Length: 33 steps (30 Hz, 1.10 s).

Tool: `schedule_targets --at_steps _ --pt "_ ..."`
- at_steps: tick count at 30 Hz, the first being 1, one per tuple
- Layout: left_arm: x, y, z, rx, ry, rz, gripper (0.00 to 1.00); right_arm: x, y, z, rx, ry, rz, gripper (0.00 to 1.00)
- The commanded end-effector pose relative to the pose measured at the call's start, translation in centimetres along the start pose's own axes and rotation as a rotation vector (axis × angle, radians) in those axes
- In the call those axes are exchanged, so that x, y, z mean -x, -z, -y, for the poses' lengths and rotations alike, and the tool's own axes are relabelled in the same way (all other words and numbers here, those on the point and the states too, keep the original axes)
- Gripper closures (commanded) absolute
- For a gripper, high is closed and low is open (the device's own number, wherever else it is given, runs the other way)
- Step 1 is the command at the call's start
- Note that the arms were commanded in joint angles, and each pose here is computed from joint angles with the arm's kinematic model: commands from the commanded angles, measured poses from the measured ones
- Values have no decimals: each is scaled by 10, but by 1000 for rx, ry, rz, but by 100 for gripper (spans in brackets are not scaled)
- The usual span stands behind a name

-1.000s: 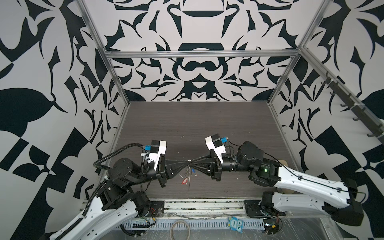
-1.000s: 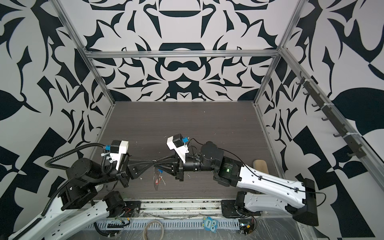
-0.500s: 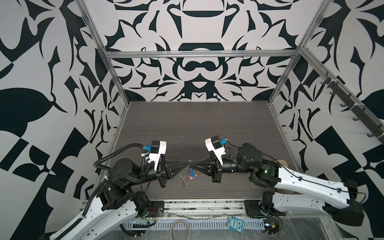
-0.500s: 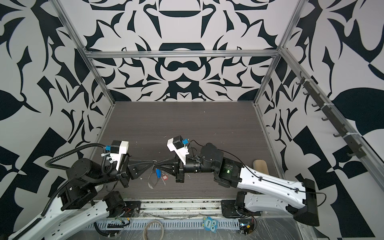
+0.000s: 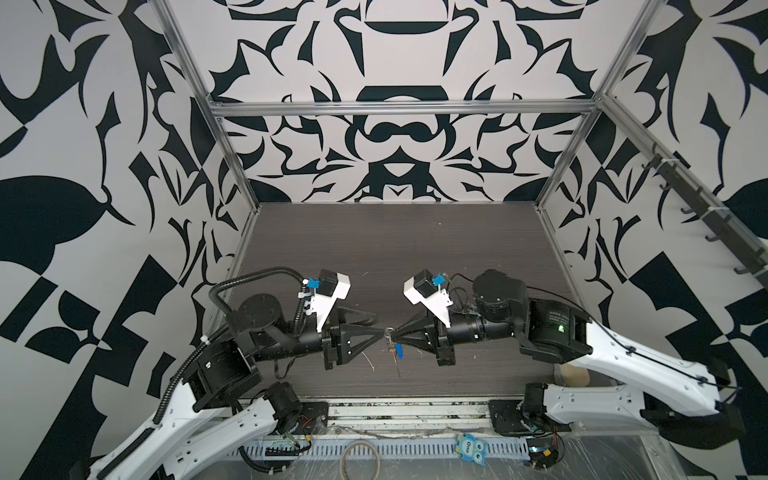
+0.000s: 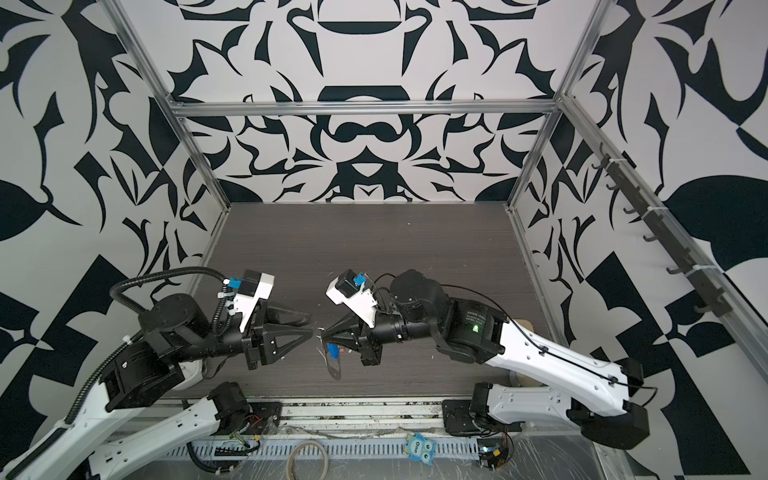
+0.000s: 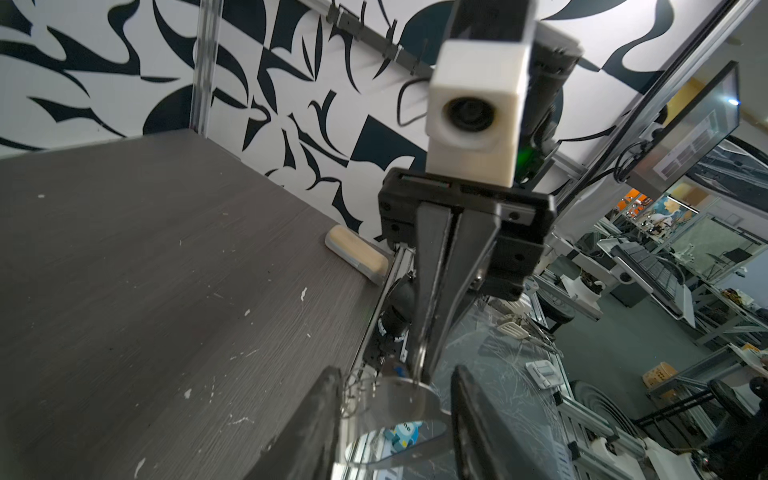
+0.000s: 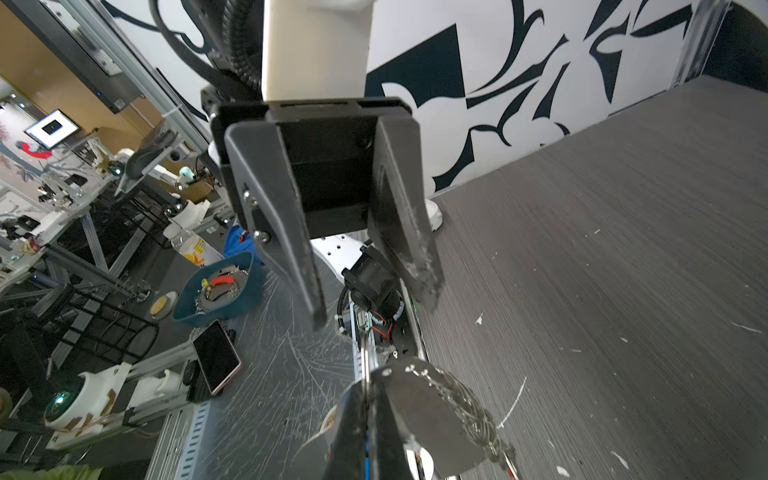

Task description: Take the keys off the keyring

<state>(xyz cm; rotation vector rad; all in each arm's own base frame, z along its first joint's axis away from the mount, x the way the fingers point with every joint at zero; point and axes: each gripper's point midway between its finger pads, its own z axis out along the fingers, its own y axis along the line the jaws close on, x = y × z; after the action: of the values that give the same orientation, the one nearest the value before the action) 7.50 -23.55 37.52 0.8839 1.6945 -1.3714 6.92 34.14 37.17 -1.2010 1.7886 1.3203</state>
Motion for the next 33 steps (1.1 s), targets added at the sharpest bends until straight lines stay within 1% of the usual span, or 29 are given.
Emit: schedule_targets --at_steps 1,4,8,11,14,23,29,33 --pt "-17 1 0 5 12 -105 53 -5 8 -3 -11 31 -87 100" --pt "-17 0 1 1 14 -131 52 -5 8 -2 -16 31 -120 100" --pt "-18 -3 1 0 17 -162 55 -5 5 0 -20 21 -156 100" --pt "-18 -5 1 -2 15 -173 59 -6 3 1 -21 19 -170 100" --pt "-19 -7 0 -5 17 -182 64 -4 3 0 -21 18 -166 100" --pt "-22 -12 -1 -20 23 -196 64 0 1 0 -18 19 -152 100" --pt "-23 -13 2 -44 23 -199 76 3 0 2 -22 21 -147 100" --pt "-25 -13 2 -43 26 -204 77 5 1 4 -31 23 -140 100"
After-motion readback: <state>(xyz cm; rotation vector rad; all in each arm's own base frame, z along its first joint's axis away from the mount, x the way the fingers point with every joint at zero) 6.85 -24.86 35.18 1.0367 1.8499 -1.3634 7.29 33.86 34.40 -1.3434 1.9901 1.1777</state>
